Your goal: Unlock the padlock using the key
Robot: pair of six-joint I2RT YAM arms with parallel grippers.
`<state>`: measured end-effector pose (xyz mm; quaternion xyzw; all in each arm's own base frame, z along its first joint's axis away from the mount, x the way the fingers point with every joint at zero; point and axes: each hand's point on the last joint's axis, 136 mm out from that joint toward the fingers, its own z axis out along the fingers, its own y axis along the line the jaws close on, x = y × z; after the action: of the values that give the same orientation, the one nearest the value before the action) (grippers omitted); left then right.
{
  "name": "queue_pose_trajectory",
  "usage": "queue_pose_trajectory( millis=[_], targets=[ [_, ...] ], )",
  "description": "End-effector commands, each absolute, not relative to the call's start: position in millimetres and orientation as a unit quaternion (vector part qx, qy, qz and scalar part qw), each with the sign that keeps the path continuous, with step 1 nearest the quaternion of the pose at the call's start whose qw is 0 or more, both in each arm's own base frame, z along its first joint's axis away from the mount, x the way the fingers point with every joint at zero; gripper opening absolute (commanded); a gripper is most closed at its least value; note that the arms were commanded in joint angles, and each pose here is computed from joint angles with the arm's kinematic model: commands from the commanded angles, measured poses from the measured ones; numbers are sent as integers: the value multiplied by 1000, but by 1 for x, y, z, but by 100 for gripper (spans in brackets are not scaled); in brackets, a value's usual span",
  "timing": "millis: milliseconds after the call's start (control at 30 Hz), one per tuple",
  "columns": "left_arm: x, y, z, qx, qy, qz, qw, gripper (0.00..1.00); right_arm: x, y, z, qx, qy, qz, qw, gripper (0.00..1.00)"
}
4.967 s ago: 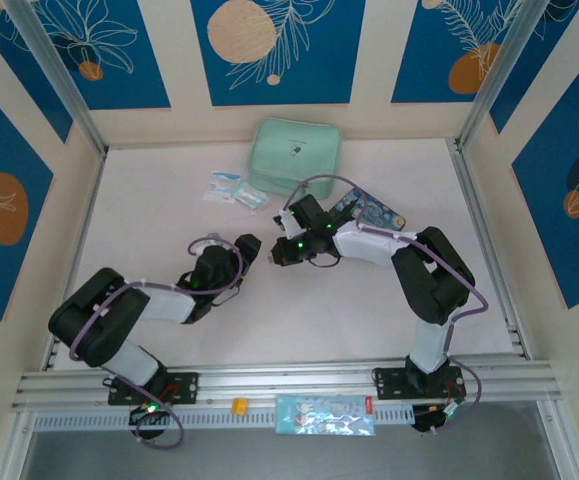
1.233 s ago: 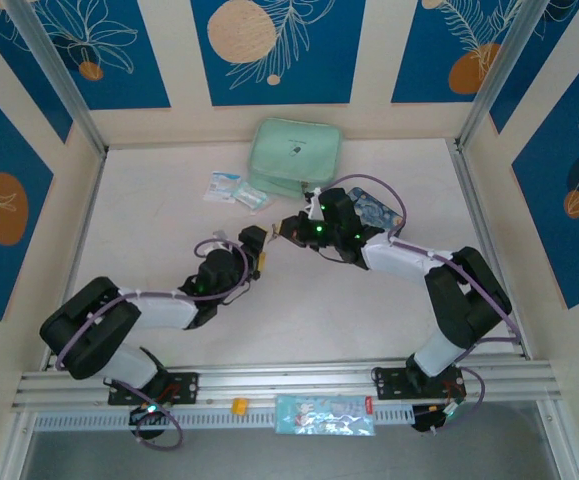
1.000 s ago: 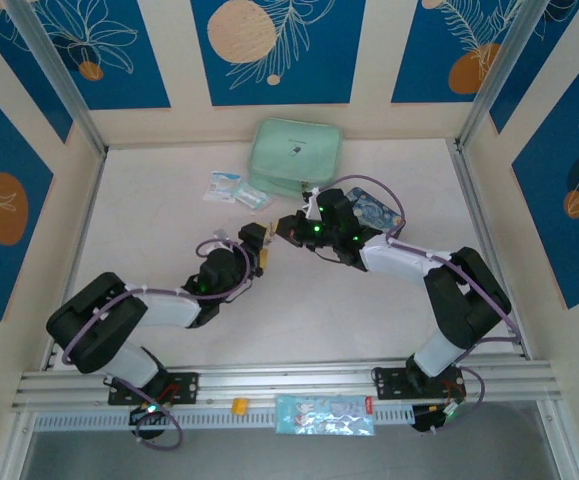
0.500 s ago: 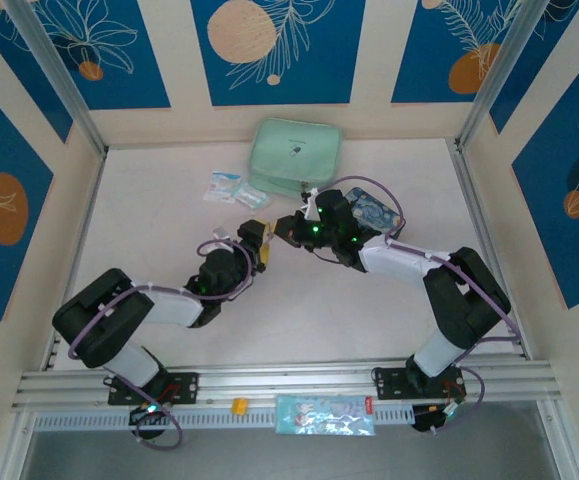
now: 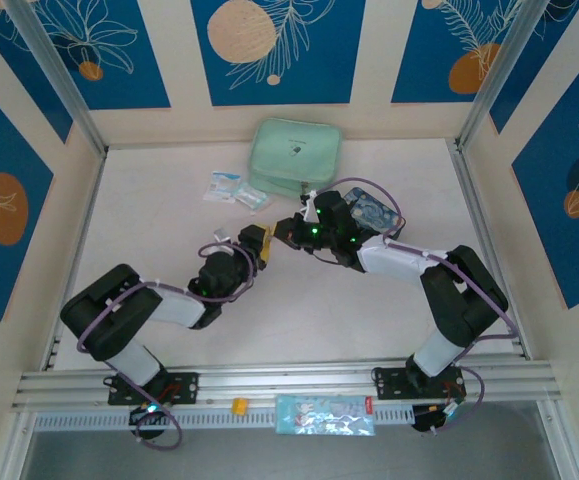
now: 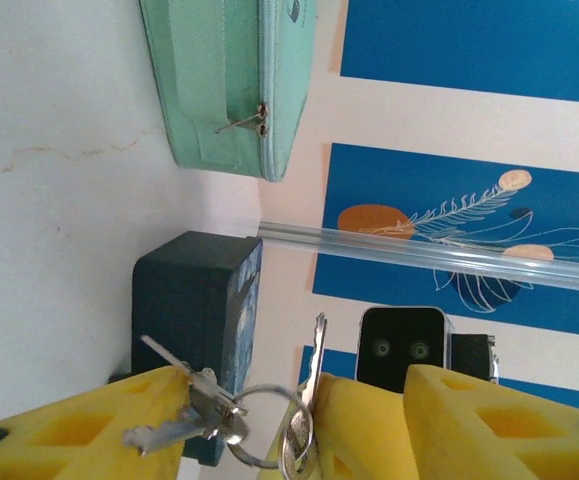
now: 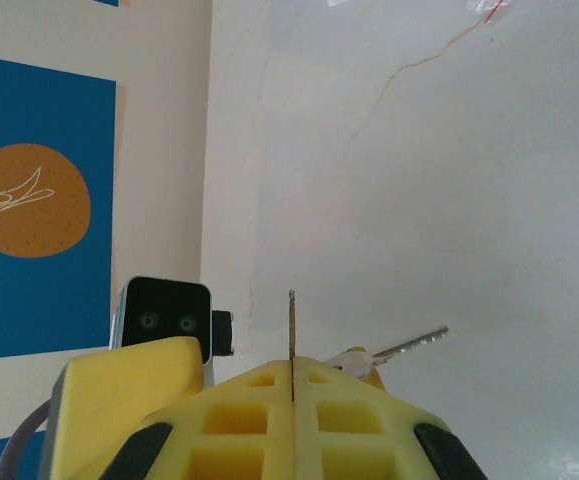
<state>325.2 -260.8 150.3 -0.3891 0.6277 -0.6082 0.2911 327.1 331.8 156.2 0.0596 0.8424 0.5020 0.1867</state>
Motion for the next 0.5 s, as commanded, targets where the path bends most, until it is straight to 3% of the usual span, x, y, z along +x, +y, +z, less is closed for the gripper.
queue_pose_trajectory(
  millis=[0,467],
  targets=[
    [322,-264,153,-376,626,-617,295,56,323,330,149,54,848,493,184,0],
    [323,-264,155,-343,625,-629,310,70,320,320,163,-38,843,498,200,0]
  ],
)
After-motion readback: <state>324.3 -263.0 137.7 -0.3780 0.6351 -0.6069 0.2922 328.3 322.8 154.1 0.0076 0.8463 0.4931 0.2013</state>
